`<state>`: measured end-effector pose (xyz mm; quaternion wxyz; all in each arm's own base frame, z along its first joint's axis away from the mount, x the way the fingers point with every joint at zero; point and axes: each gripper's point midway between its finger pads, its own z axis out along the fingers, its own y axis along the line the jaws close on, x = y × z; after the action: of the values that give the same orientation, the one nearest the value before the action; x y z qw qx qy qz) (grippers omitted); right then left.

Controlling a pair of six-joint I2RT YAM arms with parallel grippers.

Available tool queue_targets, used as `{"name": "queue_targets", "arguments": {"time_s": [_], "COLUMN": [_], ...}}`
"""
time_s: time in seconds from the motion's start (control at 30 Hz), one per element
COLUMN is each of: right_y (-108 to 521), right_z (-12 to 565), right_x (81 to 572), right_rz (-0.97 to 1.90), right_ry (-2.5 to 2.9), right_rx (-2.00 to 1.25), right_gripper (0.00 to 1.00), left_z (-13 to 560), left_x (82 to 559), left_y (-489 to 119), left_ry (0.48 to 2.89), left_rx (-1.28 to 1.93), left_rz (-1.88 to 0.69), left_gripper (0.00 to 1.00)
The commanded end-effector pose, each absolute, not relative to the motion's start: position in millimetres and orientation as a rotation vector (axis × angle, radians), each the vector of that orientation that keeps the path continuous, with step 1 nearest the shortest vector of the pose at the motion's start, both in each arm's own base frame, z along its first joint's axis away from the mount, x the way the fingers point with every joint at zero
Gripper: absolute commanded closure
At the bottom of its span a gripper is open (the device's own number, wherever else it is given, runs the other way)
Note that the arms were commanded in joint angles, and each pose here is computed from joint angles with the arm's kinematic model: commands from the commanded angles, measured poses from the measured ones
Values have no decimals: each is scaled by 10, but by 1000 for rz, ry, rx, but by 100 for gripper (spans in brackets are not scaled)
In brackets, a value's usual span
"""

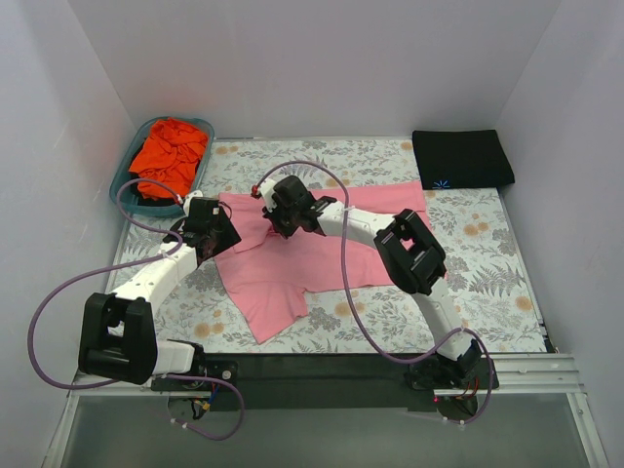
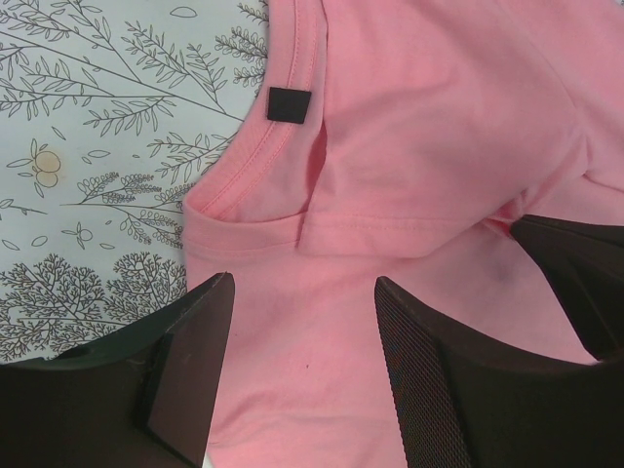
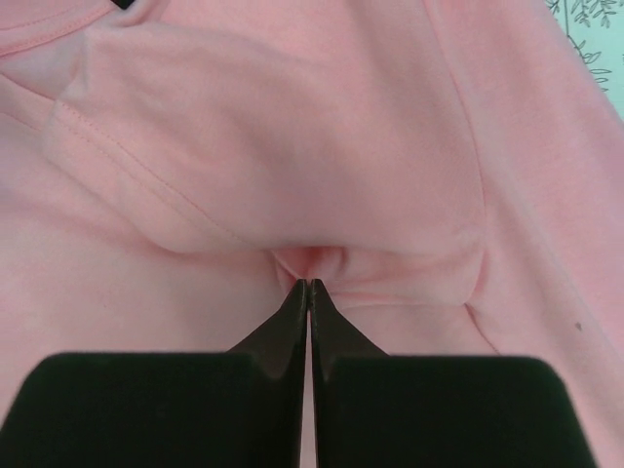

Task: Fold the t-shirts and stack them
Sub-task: Fold the tshirt

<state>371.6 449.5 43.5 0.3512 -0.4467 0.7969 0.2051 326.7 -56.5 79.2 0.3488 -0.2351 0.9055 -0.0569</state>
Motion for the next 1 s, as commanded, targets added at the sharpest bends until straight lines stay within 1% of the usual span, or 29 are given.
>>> {"name": "queue_targets", "arguments": {"time_s": [0.0, 0.2, 0.4, 0.53, 0.63, 0.73, 0.77, 0.83, 0.87, 0.97], "right_y": [4508, 4475, 4392, 4326, 4268, 4231, 4221, 4224, 4211, 4100], "right_z": [978, 1087, 1074, 1012, 898, 765, 767, 824, 908, 1038], "right_x": [3699, 3625, 3536, 3501, 3523, 3560, 3588, 3603, 3617, 3693], "right_rz": [549, 565, 561, 545, 512, 491, 493, 506, 517, 518], "right_ry": [1964, 1939, 1932, 1935, 1956, 1985, 1989, 1988, 1979, 1982], "right_rx": [-1153, -1186, -1229, -1255, -1261, -1261, -1252, -1238, -1225, -1178], "right_gripper": [99, 99, 99, 99, 98, 81, 70, 61, 54, 45], "left_z": [847, 834, 814, 802, 779, 760, 762, 768, 770, 789], "left_x": [3311, 3304, 3306, 3306, 3302, 3292, 3296, 3318, 3332, 3424], "left_y": [-569, -565, -567, -564, -569, -590, -595, -602, -600, -631], "left_ry": [2331, 2335, 2343, 2349, 2360, 2368, 2368, 2363, 2362, 2358], "left_rx": [-593, -594, -591, -592, -592, -601, -605, -623, -630, -655], "left_rz": [-152, -148, -145, -140, -138, -151, -154, -160, -157, -170], "left_gripper": [42, 42, 42, 42, 45, 47, 47, 49, 50, 51]}}
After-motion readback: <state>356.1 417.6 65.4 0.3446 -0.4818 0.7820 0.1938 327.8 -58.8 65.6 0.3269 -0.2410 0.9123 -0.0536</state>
